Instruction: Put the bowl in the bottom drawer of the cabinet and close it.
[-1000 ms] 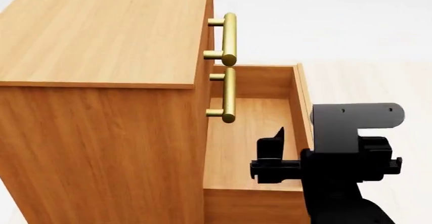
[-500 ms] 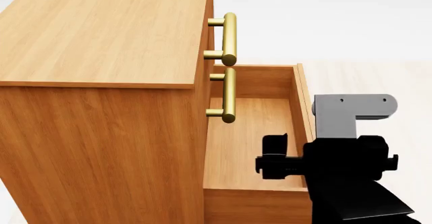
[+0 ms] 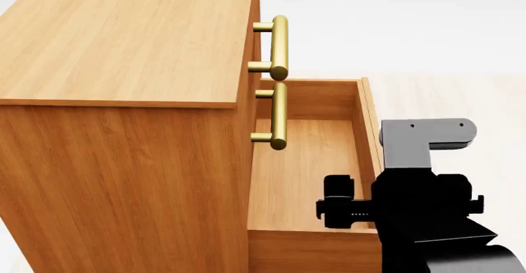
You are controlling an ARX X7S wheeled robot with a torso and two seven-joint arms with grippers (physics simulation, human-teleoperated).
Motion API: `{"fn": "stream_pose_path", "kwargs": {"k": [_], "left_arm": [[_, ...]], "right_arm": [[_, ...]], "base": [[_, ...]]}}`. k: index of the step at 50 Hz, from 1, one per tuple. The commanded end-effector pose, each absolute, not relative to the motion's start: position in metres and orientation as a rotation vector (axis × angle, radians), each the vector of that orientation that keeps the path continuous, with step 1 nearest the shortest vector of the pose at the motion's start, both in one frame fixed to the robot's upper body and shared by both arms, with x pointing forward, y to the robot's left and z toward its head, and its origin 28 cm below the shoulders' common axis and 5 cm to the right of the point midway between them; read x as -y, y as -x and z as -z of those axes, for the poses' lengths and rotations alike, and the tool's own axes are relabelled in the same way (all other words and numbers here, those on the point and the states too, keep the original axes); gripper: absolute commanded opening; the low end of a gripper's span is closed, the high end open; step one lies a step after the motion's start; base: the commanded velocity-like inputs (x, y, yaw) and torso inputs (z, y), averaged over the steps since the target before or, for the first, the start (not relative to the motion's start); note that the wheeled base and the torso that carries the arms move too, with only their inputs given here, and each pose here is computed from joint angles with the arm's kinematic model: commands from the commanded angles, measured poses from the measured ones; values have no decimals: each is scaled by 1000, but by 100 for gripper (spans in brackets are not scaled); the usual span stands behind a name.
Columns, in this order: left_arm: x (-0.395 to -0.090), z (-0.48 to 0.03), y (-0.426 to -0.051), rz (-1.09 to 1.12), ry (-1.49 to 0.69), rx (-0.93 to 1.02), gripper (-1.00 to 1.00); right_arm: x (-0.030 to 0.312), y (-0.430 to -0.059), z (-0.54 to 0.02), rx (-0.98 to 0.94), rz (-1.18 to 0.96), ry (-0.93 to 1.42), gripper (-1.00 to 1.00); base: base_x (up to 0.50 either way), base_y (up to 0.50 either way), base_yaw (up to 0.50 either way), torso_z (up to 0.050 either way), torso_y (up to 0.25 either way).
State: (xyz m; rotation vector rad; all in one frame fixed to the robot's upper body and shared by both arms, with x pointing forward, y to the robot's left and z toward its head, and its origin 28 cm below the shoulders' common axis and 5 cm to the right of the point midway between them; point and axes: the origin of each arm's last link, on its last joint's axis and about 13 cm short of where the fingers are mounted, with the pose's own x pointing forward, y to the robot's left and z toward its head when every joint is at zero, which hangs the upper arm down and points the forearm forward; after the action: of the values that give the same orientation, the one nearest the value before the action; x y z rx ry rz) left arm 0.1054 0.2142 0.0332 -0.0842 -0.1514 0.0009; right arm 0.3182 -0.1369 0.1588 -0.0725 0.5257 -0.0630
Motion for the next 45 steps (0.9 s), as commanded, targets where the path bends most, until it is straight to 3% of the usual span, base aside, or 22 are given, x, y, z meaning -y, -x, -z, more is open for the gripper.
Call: {"fn": "stream_pose_path", "kwargs": {"k": [1,45], "left_arm": [[-214,-29,-105,-2,84,152,100],[-215,-38,-106,-1,86,151,100]], "right_arm": [[139,-321,-157,-570,65,73,100],[161,-331,-143,-578,203,63,100]], "base": [[0,0,0,0,0],[0,0,0,0,0]]}}
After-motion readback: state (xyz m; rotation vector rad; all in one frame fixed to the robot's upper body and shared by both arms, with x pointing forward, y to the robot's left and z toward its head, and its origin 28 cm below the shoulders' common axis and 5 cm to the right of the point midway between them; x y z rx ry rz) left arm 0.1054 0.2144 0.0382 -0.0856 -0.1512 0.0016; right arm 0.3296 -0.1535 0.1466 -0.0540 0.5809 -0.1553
